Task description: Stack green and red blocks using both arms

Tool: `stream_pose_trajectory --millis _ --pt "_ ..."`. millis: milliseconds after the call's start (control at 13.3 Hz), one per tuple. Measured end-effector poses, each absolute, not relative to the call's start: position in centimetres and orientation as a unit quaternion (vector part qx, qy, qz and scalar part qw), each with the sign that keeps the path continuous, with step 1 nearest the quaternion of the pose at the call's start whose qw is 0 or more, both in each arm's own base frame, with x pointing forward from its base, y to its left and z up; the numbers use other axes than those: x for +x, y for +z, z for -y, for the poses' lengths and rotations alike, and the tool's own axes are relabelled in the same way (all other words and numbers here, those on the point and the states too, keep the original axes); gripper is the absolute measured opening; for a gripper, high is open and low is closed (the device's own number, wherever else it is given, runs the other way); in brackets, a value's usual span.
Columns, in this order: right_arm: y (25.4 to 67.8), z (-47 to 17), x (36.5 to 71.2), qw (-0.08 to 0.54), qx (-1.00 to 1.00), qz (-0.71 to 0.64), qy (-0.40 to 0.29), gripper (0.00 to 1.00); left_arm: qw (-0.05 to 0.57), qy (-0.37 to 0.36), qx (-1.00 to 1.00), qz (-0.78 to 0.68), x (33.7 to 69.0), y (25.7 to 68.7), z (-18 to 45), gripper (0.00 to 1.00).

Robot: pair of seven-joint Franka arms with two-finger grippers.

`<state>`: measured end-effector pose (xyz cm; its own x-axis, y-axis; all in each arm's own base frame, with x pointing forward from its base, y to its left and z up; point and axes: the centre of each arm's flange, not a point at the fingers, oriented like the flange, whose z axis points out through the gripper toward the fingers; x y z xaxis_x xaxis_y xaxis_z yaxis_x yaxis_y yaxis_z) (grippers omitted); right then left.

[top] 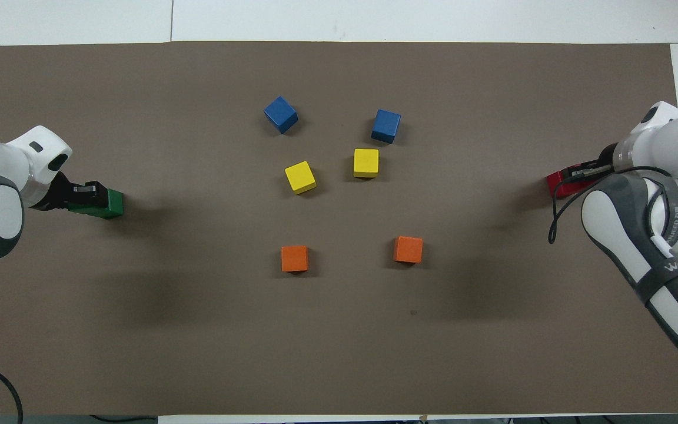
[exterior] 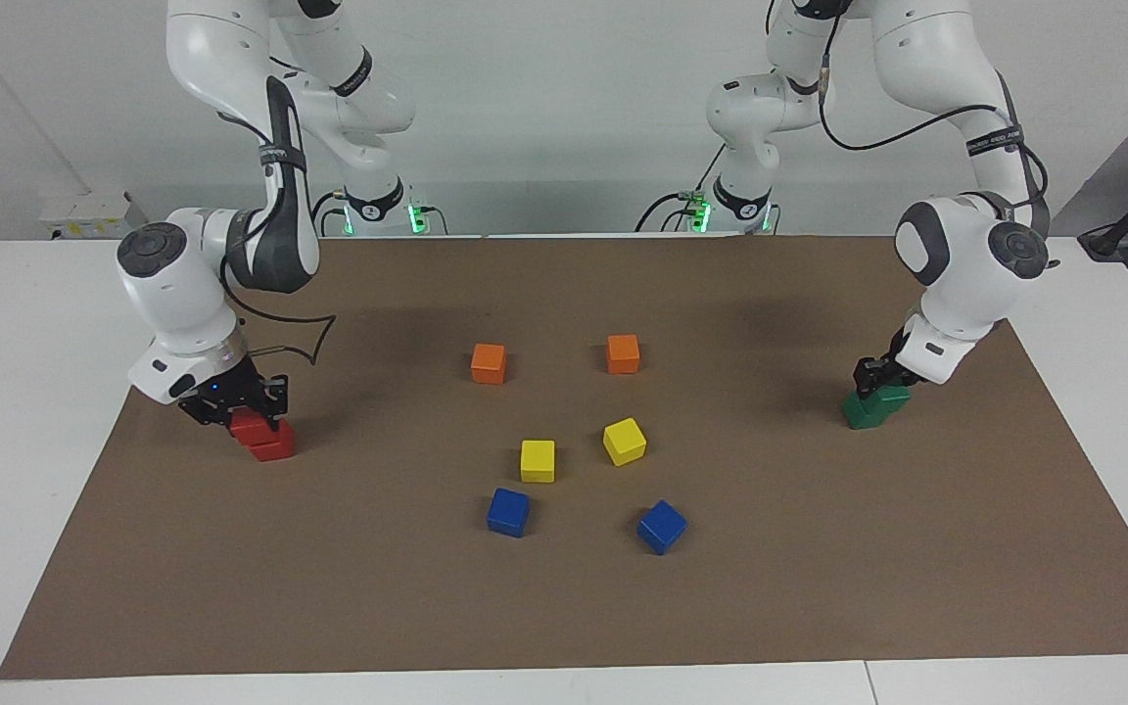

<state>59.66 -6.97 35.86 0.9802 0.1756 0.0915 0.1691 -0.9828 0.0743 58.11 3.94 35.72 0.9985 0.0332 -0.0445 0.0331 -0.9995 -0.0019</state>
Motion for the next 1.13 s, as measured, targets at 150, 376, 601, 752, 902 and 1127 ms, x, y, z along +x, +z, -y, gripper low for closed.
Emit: stream_pose_trajectory --millis 150,376,601,752,902,1127 --pt "35.9 7.0 59.7 0.033 0.994 -0.087 0.049 0.55 0.001 0.022 -1.000 0.017 58.1 35.7 -3.9 0.55" --pt "35.8 7.0 59.6 0.033 0.995 -0.087 0.048 0.55 0.001 0.021 -1.000 0.016 58.1 35.7 -3.9 0.56" --pt "35.2 7.0 59.4 0.032 0.995 -0.087 0.042 0.55 0.001 0.023 -1.000 0.016 58.0 35.5 -3.9 0.80" --pt "34.9 7.0 59.3 0.031 0.995 -0.087 0.040 0.55 0.001 0.021 -1.000 0.019 58.0 35.7 -4.2 1.00" --pt "34.9 7.0 59.3 0.031 0.995 -0.087 0.040 0.55 0.001 0.022 -0.999 0.026 58.2 36.8 -5.1 1.00" --pt "34.9 7.0 59.3 0.031 0.995 -0.087 0.040 0.55 0.001 0.027 -0.999 0.029 58.3 39.4 -5.4 1.00"
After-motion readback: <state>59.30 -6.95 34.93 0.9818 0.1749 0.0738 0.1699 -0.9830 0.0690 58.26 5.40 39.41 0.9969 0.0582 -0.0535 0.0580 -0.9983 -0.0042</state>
